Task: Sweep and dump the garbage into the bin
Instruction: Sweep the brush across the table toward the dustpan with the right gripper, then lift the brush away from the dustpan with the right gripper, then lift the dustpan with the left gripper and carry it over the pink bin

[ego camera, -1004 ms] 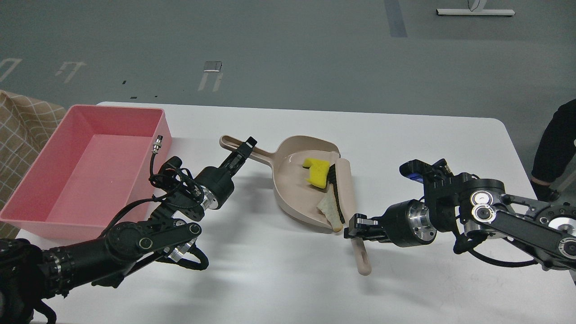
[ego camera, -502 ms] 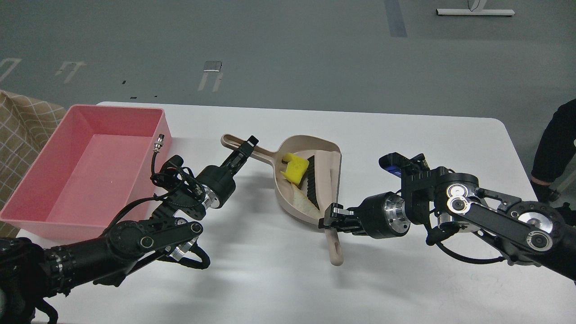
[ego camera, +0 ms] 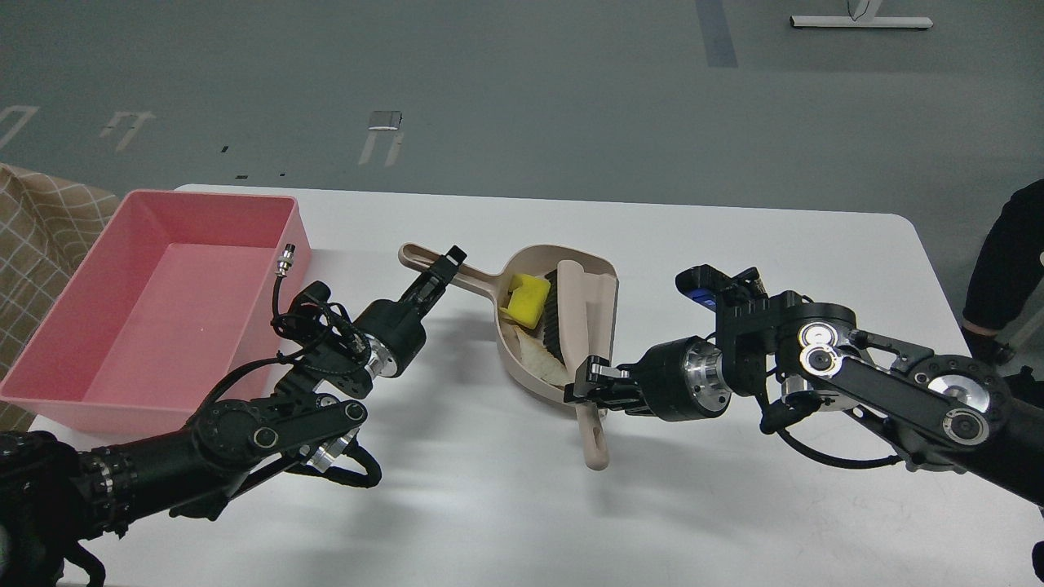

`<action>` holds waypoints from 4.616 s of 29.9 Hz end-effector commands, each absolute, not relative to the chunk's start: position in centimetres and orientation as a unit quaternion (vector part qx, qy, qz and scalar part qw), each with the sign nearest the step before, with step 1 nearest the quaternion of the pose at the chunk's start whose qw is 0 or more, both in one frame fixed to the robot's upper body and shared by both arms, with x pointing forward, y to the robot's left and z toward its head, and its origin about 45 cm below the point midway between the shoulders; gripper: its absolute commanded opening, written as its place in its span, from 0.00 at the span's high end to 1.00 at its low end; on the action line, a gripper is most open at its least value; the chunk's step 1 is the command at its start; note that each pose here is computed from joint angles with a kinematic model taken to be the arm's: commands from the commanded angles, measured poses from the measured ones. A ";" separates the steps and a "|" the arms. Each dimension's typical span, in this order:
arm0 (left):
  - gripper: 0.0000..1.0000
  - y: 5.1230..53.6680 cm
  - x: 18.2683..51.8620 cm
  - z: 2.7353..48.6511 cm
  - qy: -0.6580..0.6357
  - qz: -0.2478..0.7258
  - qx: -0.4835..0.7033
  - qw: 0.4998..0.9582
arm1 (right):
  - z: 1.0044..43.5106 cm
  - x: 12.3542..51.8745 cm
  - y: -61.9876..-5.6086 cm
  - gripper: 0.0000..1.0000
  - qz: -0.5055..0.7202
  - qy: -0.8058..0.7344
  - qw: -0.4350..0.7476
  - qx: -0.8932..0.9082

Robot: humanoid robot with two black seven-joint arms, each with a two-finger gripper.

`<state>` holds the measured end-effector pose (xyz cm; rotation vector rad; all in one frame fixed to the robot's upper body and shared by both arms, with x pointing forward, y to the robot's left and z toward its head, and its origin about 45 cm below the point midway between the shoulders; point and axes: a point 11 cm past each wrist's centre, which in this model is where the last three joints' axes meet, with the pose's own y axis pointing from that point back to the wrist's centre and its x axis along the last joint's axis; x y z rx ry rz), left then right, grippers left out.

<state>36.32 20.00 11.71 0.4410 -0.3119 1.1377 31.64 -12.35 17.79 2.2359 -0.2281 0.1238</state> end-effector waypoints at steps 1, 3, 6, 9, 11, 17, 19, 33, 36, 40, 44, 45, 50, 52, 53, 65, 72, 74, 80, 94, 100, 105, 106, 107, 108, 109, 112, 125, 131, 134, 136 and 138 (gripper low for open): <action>1.00 20.1 36.4 11.8 -0.146 0.533 0.205 0.808 | 17.9 31.9 -13.4 1.00 0.051 -0.099 0.438 0.892; 1.00 20.2 36.4 11.8 -0.145 0.534 0.205 0.807 | 18.0 32.0 -14.0 1.00 0.051 -0.103 0.442 0.890; 1.00 20.1 36.4 11.8 -0.140 0.536 0.203 0.807 | 18.3 32.2 -14.5 1.00 0.052 -0.109 0.443 0.889; 1.00 20.1 36.4 11.8 -0.140 0.536 0.203 0.807 | 18.5 32.4 -15.0 1.00 0.053 -0.114 0.444 0.887; 1.00 20.1 36.4 11.8 -0.140 0.536 0.203 0.807 | 18.9 32.6 -15.2 1.00 0.056 -0.119 0.441 0.888; 1.00 20.2 36.4 11.8 -0.135 0.540 0.203 0.806 | 19.5 32.9 -15.5 1.00 0.060 -0.125 0.439 0.888; 1.00 20.2 36.4 11.8 -0.134 0.540 0.202 0.806 | 19.9 33.1 -15.7 1.00 0.064 -0.130 0.435 0.889; 1.00 20.3 36.5 11.8 -0.129 0.544 0.200 0.805 | 22.5 34.4 -15.8 1.00 0.079 -0.157 0.407 0.896; 1.00 20.2 36.5 11.9 -0.130 0.544 0.197 0.805 | 23.3 34.9 -15.8 1.00 0.083 -0.167 0.399 0.898; 1.00 20.2 36.5 11.9 -0.124 0.546 0.194 0.805 | 23.8 35.4 -16.5 1.00 0.085 -0.180 0.397 0.896; 1.00 20.2 36.6 12.1 -0.107 0.556 0.185 0.803 | 24.6 36.0 -17.2 1.00 0.087 -0.195 0.390 0.895; 1.00 20.2 36.6 12.2 -0.105 0.557 0.181 0.804 | 25.2 36.3 -17.3 1.00 0.089 -0.202 0.385 0.896; 1.00 20.1 36.6 12.3 -0.104 0.557 0.177 0.804 | 26.2 37.0 -18.4 1.00 0.078 -0.225 0.368 0.899; 1.00 20.1 36.7 12.4 -0.103 0.559 0.175 0.804 | 26.6 37.1 -18.9 1.00 0.075 -0.232 0.364 0.899; 1.00 20.1 36.8 12.5 -0.103 0.560 0.173 0.803 | 26.7 37.1 -19.3 1.00 0.071 -0.235 0.363 0.899; 1.00 20.5 37.7 13.9 -0.082 0.585 0.148 0.793 | 27.5 37.5 -23.2 1.00 0.055 -0.267 0.378 0.885; 1.00 20.8 38.4 14.6 -0.076 0.599 0.133 0.786 | 28.1 37.6 -24.9 1.00 0.048 -0.284 0.379 0.880; 1.00 21.0 38.6 14.9 -0.070 0.606 0.127 0.782 | 28.2 37.6 -25.5 1.00 0.046 -0.289 0.382 0.877; 1.00 21.1 38.8 15.3 -0.067 0.614 0.112 0.779 | 28.2 37.6 -26.7 1.00 0.041 -0.298 0.389 0.871; 1.00 24.5 40.4 17.4 -0.073 0.651 0.092 0.750 | 27.7 37.2 -28.9 1.00 0.032 -0.313 0.407 0.858; 1.00 25.3 40.6 18.6 -0.073 0.657 0.081 0.746 | 27.3 37.0 -29.0 1.00 0.026 -0.312 0.408 0.857; 1.00 27.0 41.2 19.9 -0.076 0.672 0.071 0.734 | 27.1 36.9 -29.1 1.00 0.024 -0.312 0.409 0.857; 1.00 27.2 41.3 20.1 -0.079 0.673 0.069 0.732 | 27.1 36.9 -29.1 1.00 0.024 -0.312 0.409 0.857; 1.00 27.7 41.4 20.4 -0.083 0.677 0.067 0.728 | 27.1 36.9 -29.1 1.00 0.024 -0.312 0.409 0.857; 1.00 28.1 41.4 20.6 -0.085 0.679 0.067 0.726 | 27.0 36.9 -29.1 1.00 0.023 -0.312 0.409 0.857; 1.00 28.4 41.5 20.8 -0.086 0.681 0.066 0.724 | 27.0 36.9 -29.1 1.00 0.023 -0.312 0.409 0.857; 1.00 29.7 41.7 21.8 -0.095 0.689 0.062 0.716 | 27.0 36.9 -29.0 1.00 0.023 -0.311 0.409 0.858; 1.00 33.4 41.0 23.4 -0.113 0.673 0.069 0.728 | 26.6 36.8 -29.0 1.00 0.019 -0.310 0.410 0.858; 1.00 34.8 40.6 24.1 -0.112 0.659 0.074 0.740 | 26.3 36.7 -29.1 1.00 0.014 -0.310 0.411 0.857; 1.00 35.4 40.4 24.3 -0.110 0.650 0.076 0.748 | 26.2 36.7 -29.1 1.00 0.014 -0.310 0.411 0.857; 1.00 36.1 40.3 24.6 -0.112 0.648 0.079 0.749 | 26.2 36.7 -29.3 1.00 0.012 -0.312 0.412 0.856; 1.00 36.7 40.2 24.9 -0.113 0.646 0.081 0.751 | 26.1 36.8 -29.5 1.00 0.011 -0.314 0.413 0.855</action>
